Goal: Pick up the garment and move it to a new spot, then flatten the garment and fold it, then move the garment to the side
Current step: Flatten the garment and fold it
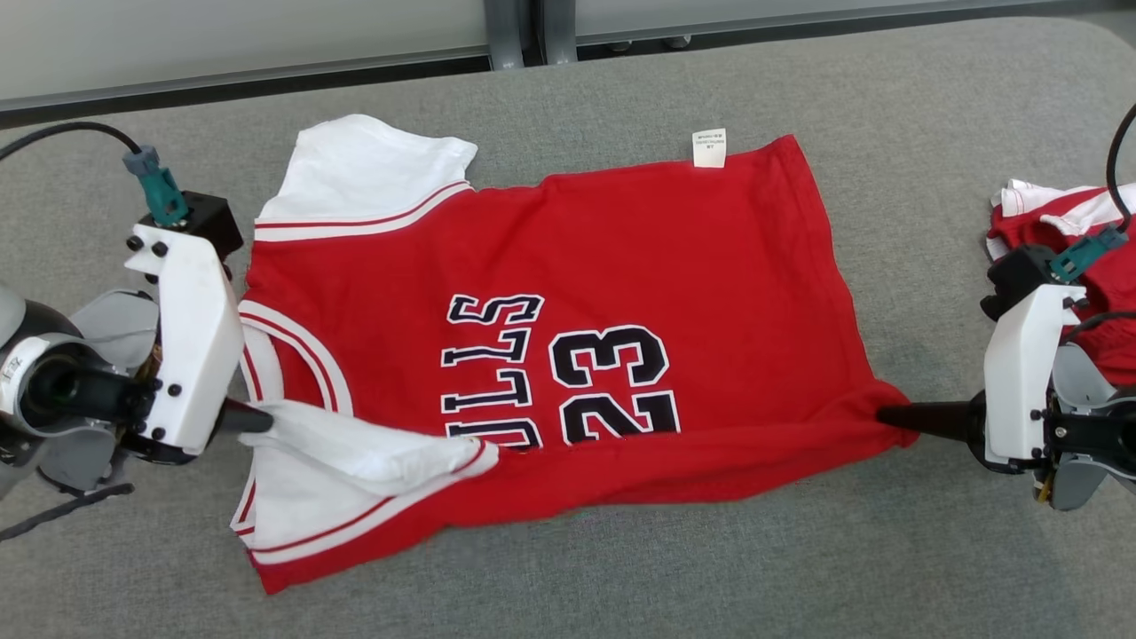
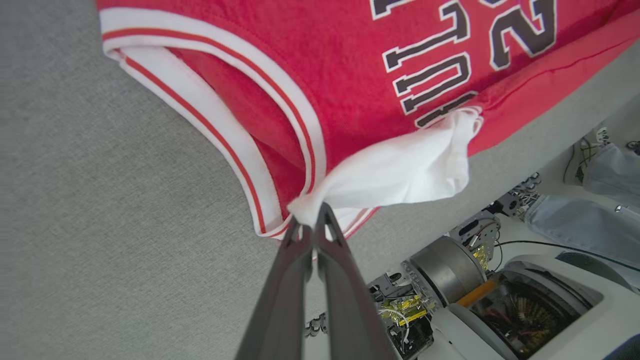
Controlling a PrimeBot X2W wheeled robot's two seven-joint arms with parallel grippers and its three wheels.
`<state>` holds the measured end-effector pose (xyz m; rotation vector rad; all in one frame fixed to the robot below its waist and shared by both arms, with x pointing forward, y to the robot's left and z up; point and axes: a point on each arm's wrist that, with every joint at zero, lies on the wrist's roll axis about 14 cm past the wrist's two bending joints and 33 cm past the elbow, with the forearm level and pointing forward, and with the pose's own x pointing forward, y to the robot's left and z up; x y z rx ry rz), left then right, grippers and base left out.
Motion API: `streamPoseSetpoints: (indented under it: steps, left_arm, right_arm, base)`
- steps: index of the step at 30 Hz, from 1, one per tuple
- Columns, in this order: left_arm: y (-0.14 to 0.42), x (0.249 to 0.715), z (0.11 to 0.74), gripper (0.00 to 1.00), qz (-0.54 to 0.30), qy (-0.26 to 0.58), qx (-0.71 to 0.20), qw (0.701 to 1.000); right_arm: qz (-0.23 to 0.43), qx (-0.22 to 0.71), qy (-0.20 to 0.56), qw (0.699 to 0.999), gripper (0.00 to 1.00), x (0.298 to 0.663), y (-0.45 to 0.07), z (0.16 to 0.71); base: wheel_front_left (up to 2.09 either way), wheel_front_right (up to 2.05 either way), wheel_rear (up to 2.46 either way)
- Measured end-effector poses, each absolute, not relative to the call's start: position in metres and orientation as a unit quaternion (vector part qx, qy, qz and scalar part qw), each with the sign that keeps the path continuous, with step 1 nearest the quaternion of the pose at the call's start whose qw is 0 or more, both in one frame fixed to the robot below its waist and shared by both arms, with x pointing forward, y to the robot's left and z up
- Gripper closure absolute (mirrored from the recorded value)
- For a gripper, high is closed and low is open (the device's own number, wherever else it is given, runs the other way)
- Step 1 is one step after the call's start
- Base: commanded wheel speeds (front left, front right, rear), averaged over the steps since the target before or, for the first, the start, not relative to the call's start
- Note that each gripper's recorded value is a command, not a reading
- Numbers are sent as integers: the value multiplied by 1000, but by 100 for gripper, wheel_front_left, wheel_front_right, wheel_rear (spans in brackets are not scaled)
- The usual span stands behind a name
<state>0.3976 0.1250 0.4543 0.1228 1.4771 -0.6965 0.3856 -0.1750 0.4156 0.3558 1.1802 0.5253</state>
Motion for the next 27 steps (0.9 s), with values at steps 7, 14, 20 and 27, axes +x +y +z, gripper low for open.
streamPoseSetpoints:
  steps: [7,14,20,27]
  left_arm:
    - [139,405,449,100,-289,667,65,683]
    - [133,413,440,100,-290,664,52,688]
    - [130,424,428,100,-286,659,44,694]
    - [126,435,429,0,-286,630,33,721]
  right_arm:
    - [228,172,539,793,100,396,-178,410]
    - [239,179,525,797,100,413,-161,409]
    - [242,182,510,805,94,426,-153,409]
    - [238,190,473,827,0,436,-151,420]
  base:
    - [0,0,0]
    - [0,0,0]
    - [0,0,0]
    - [0,0,0]
